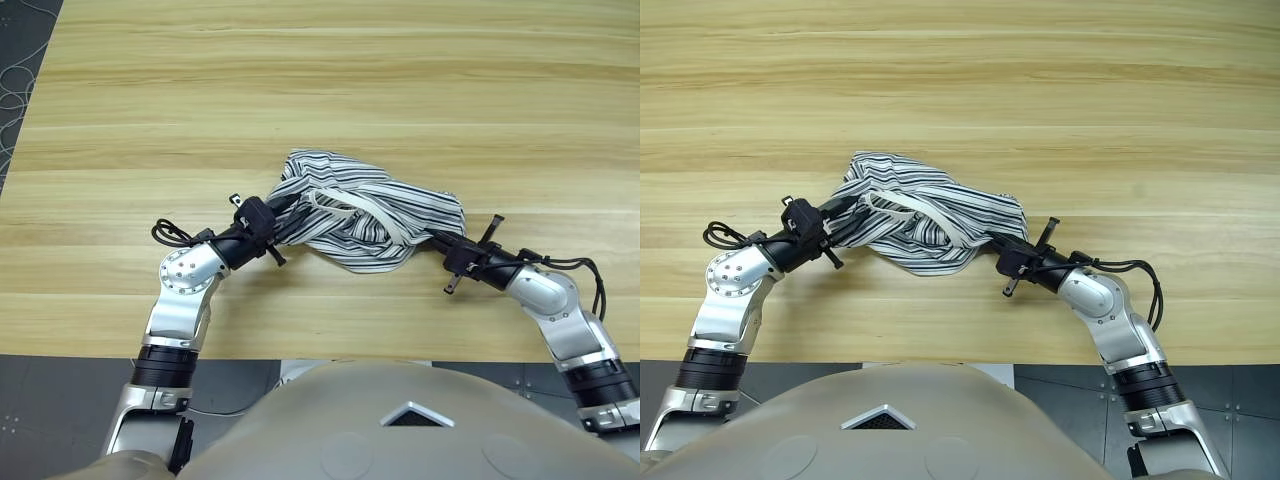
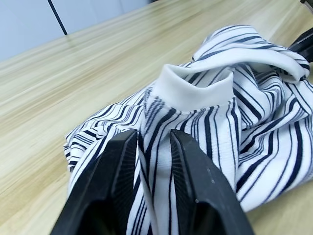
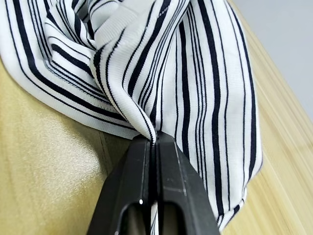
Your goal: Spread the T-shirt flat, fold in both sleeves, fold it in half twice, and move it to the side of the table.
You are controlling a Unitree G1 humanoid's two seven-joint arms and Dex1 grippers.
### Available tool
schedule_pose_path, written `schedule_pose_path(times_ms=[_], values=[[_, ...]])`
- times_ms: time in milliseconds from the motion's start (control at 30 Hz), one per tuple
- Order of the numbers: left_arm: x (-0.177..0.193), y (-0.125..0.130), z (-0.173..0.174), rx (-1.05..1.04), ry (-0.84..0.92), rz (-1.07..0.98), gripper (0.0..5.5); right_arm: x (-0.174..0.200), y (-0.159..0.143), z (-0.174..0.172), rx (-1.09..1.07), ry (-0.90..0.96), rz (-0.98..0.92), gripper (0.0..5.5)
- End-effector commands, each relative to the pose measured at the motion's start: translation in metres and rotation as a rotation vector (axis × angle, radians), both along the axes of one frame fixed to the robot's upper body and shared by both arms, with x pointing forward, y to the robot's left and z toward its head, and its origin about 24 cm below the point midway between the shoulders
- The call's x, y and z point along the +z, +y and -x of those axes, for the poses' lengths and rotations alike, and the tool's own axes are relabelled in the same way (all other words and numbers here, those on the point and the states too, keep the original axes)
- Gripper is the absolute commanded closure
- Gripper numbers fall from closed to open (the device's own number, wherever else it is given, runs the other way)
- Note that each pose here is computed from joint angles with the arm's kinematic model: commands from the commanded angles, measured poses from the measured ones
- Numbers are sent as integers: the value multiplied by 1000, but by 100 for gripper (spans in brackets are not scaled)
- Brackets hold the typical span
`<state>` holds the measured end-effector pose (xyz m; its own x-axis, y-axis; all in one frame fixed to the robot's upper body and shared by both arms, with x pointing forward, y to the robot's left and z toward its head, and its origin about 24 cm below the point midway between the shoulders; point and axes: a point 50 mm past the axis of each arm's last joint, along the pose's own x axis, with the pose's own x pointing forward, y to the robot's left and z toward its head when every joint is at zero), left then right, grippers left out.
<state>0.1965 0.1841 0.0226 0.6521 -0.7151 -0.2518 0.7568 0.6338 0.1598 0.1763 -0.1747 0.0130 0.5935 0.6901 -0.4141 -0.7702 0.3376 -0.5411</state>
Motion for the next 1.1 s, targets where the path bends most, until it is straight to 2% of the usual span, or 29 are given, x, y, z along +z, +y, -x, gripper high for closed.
schedule_pose_path(times_ms=[33,100,367,800,967,1100], values=[[3,-4,1,-35,0,8,424,4,-1,-2,-2,-19,1,539],[3,-5,2,-41,1,13,424,4,-2,-3,-9,-27,1,539],[4,-4,1,-28,-5,21,538,5,-2,-6,-13,-38,-2,540],[4,0,-7,16,-31,5,538,23,-12,-12,-24,-52,-71,540],[20,11,-33,100,-132,-18,538,56,-33,-35,-95,-94,-207,540],[48,23,-64,125,-263,-92,538,80,-52,-69,-265,-168,-268,540]])
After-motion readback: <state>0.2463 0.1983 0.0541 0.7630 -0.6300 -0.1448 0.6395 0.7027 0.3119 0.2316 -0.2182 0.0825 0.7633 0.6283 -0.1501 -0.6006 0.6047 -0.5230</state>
